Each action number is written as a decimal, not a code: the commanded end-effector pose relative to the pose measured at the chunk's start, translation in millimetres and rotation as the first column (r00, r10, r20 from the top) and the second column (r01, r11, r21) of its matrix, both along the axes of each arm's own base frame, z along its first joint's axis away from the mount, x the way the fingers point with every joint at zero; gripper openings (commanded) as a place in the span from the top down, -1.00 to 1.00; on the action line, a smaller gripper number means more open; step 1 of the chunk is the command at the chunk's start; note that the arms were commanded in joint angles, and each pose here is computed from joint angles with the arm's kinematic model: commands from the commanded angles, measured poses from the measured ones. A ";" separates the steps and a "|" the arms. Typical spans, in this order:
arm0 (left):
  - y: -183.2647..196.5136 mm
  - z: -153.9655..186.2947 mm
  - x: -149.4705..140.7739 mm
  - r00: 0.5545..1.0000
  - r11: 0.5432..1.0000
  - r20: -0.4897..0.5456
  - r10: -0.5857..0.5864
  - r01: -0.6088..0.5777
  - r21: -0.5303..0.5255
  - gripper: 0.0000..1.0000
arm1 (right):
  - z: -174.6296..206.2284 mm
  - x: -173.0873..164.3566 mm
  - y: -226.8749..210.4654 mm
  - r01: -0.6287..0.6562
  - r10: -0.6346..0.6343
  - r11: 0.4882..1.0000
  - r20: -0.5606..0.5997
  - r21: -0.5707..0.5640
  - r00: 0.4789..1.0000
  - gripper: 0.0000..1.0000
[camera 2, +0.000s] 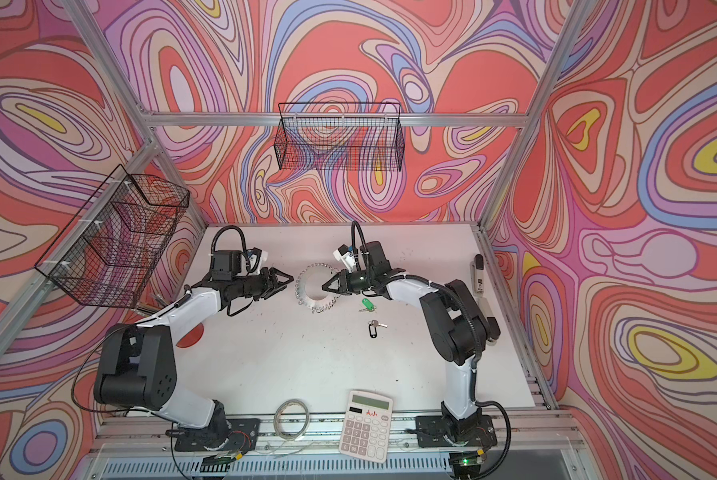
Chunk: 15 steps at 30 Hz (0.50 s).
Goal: Attach keys to a key ring
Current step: Pick up the keyring from the center of the table, then place the keyring at the center of the table.
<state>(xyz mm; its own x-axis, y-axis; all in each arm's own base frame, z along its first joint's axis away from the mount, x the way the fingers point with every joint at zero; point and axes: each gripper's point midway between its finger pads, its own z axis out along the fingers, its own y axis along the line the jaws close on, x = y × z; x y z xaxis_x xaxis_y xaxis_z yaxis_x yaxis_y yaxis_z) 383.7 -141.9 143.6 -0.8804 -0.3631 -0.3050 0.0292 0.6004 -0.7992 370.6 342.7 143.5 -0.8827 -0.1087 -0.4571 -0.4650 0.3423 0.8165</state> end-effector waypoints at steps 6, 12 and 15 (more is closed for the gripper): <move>9.5 2.3 2.3 0.999 0.998 -0.009 0.048 -0.047 0.039 0.03 | 17.9 12.7 -2.6 0.050 -0.051 0.999 0.087 0.005 0.995 1.00; 20.3 0.8 6.1 0.995 0.990 -0.027 0.101 -0.097 0.104 0.03 | 6.9 23.9 -9.5 0.125 -0.120 0.991 0.137 -0.036 0.983 1.00; 25.3 3.2 4.7 0.992 0.984 -0.029 0.126 -0.122 0.128 0.03 | 1.5 23.9 -12.5 0.144 -0.137 0.989 0.151 -0.038 0.979 1.00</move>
<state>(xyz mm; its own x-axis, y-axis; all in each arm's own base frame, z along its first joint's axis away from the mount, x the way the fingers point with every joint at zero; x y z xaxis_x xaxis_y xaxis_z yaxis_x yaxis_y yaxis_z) 388.1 -127.5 135.3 -0.8638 -0.4039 -0.3012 -0.0509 0.6647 -0.7453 387.0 334.6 127.5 -0.8634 -0.0509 -0.5019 -0.4704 0.4406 0.7646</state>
